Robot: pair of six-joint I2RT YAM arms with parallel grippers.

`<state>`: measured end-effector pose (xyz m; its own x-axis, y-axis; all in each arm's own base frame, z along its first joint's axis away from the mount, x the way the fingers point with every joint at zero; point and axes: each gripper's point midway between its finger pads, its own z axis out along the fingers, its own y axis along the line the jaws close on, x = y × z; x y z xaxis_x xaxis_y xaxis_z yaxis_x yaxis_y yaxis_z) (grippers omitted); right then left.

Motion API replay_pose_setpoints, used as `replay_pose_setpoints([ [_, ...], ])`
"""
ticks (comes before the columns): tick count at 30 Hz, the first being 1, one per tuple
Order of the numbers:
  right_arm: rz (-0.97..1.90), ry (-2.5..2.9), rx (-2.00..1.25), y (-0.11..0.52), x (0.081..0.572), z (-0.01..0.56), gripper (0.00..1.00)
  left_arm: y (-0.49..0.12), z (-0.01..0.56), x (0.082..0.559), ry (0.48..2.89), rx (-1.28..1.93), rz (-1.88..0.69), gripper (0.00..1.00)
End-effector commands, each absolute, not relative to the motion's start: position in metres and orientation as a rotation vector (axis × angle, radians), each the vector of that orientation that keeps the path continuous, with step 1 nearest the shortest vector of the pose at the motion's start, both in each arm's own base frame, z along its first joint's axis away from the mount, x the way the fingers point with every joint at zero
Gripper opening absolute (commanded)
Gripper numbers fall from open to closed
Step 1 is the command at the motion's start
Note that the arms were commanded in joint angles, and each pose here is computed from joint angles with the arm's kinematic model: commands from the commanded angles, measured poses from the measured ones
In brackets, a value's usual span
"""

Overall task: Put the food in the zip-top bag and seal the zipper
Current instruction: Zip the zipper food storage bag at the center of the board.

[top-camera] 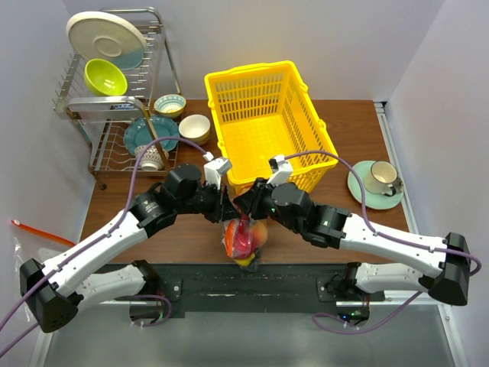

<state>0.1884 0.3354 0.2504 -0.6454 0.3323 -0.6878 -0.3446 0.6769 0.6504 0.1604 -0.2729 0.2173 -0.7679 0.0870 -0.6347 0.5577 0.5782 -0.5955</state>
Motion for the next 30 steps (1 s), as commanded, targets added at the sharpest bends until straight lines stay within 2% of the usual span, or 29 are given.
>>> replay_pose_setpoints([
  [1, 1.04, 1.94, 0.014, 0.323, 0.189, 0.294, 0.33, -0.271, 0.244, 0.168, 2.163, 0.521, -1.094, 0.0],
  [2, 1.026, 1.907, 0.001, 0.314, 0.189, 0.303, 0.37, -0.269, 0.244, 0.167, 2.167, 0.521, -1.09, 0.0],
  [8, 0.88, 1.852, -0.246, 0.277, 0.176, 0.327, 0.39, -0.268, 0.262, 0.151, 2.111, 0.613, -1.153, 0.0],
  [15, 0.781, 1.827, -0.356, 0.234, 0.166, 0.329, 0.39, -0.262, 0.306, 0.127, 2.033, 0.768, -1.211, 0.0],
  [23, 1.085, 1.611, -0.63, 0.261, 0.12, 0.338, 0.39, -0.256, 0.34, 0.108, 1.961, 0.853, -1.267, 0.0],
  [30, 1.135, 1.551, -0.728, 0.277, 0.113, 0.331, 0.4, -0.25, 0.375, 0.081, 1.833, 0.937, -1.379, 0.0],
])
